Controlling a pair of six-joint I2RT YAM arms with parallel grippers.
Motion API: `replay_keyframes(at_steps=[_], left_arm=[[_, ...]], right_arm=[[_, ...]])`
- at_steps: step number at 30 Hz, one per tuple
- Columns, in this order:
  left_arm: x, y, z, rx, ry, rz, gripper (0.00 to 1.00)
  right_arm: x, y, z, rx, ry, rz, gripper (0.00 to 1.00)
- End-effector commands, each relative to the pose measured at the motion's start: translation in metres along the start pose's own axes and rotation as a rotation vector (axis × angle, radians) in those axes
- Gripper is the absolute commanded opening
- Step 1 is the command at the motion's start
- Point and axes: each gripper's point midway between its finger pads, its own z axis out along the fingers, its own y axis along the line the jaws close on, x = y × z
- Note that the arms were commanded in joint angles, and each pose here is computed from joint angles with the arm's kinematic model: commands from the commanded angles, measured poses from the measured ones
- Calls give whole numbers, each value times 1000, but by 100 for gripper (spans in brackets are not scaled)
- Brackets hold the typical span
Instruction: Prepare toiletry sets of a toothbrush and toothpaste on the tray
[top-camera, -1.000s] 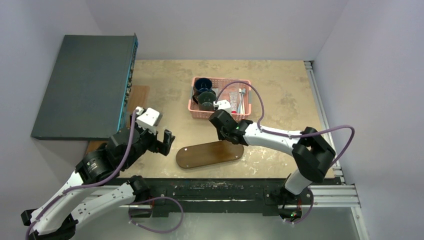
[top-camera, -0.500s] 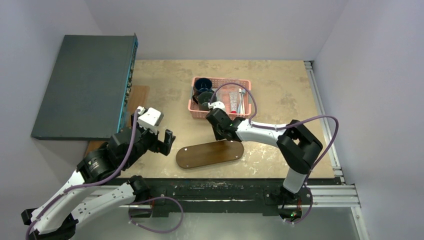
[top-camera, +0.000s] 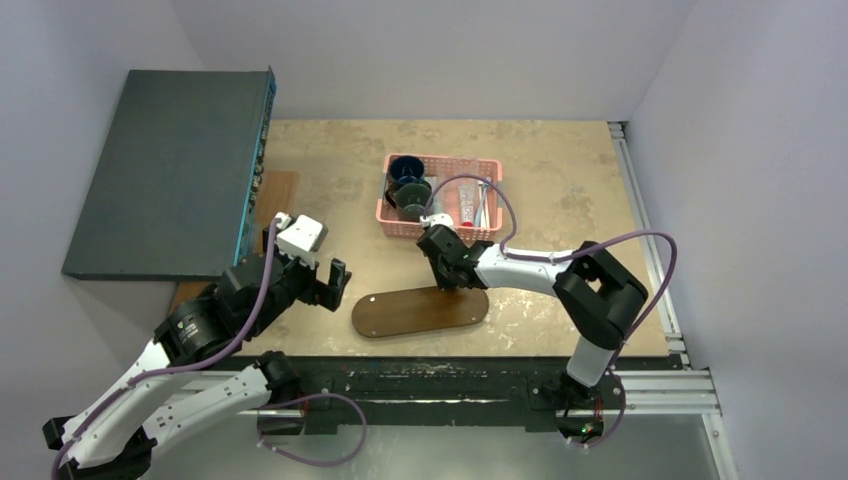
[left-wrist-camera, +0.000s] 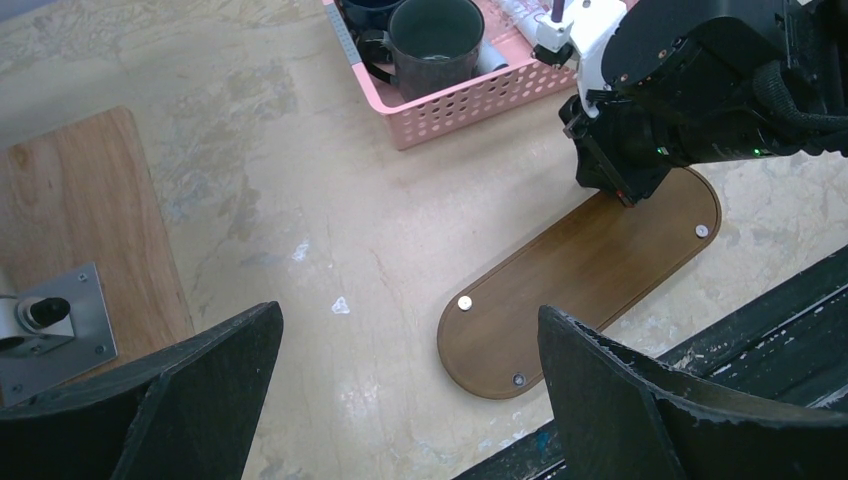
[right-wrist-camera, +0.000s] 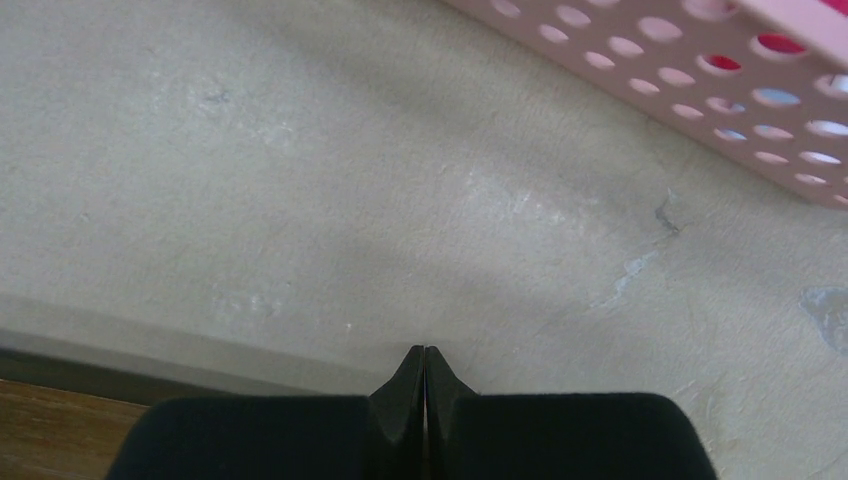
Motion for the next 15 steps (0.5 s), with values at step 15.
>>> replay_keyframes(at_steps=[15], left_arm=[[-4,-3,6,4,-3,10,99]], right_arm=[[-1,-16,-40,-14,-69,64,0]])
